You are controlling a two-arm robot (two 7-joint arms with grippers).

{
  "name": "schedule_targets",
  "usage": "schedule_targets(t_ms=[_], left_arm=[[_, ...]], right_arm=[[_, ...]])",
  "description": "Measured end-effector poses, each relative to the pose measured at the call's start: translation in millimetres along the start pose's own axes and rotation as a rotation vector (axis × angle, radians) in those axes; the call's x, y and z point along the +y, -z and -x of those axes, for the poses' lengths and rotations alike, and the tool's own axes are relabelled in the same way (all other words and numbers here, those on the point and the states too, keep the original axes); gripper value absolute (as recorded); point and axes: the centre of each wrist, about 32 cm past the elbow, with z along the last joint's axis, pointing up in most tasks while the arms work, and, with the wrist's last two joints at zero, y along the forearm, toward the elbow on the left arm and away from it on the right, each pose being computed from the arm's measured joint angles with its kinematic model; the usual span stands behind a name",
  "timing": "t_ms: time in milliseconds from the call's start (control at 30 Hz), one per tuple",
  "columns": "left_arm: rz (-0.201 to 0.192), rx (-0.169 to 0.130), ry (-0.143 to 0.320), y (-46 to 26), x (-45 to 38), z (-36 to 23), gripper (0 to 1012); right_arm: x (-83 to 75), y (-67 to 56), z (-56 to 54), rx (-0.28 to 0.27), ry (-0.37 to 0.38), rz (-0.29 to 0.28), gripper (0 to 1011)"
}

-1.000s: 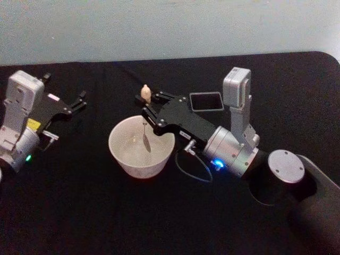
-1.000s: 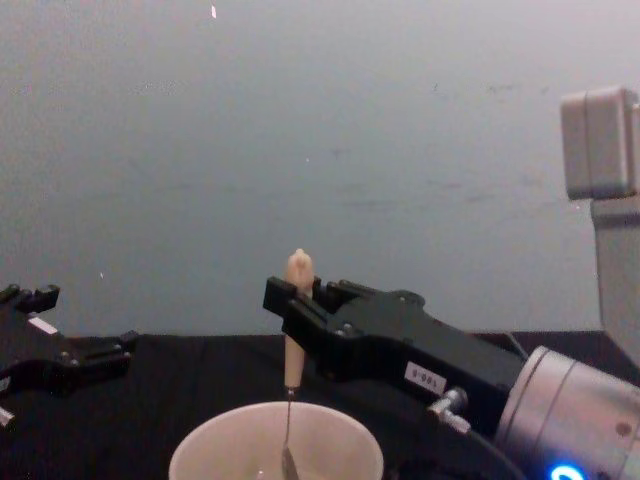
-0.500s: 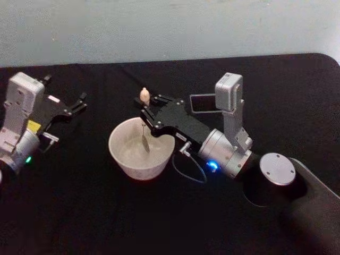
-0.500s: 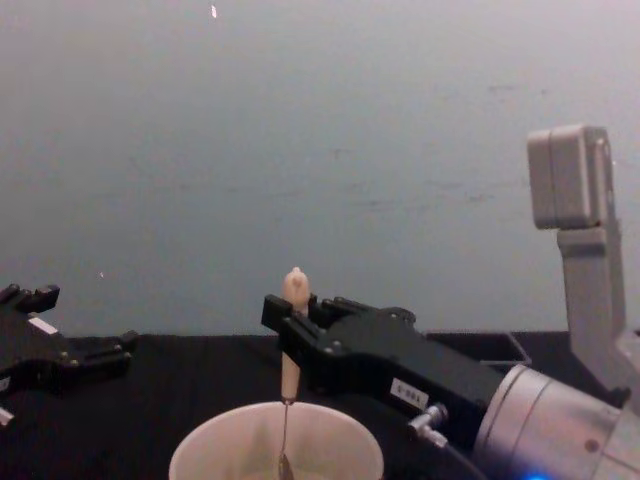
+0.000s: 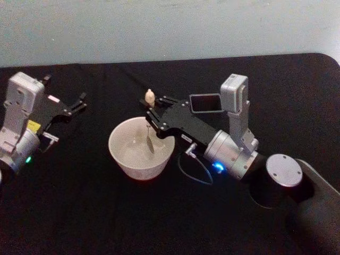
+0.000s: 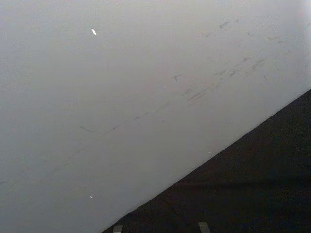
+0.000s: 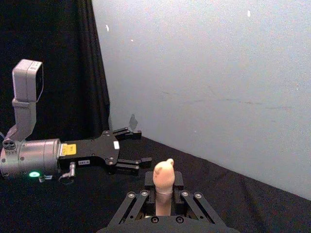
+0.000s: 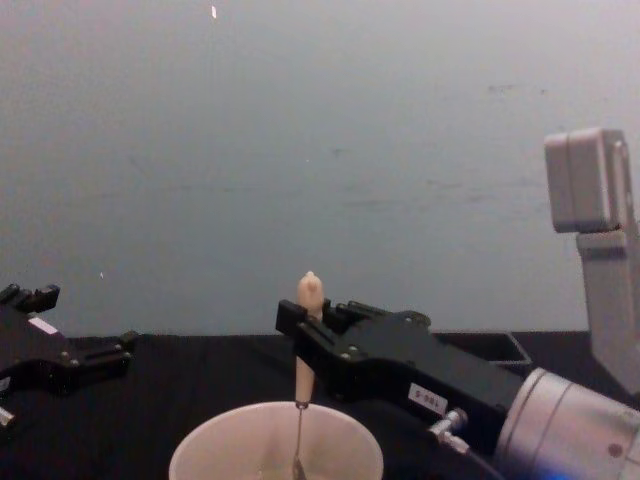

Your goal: Pick up the stirring spoon with one hand, stir inside the cup, then place it back in its original position.

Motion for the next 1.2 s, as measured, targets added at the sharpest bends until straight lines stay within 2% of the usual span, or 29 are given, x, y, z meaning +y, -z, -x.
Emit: schedule_targets(t_ms=[400, 700, 933, 1200], left_arm=[[0.0, 0.0, 0.0, 0.0, 0.0, 0.0, 1001], [0.0, 0.0, 0.0, 0.0, 0.0, 0.0, 1001], [0.0, 0.0, 0.0, 0.0, 0.0, 0.0, 1001], [0.0, 0.0, 0.0, 0.0, 0.0, 0.0, 1001]], right_arm=[[-14.5, -5.7, -2.6, -0.006, -0.01, 0.004, 214], [-24.5, -9.0, 3.3, -0.001, -0.042, 0.007, 214], [-25.6, -7.6, 8.9, 0.001, -0.069, 0.015, 214], [-14.8, -5.0, 15.6, 0.007, -0.089, 0.013, 214]])
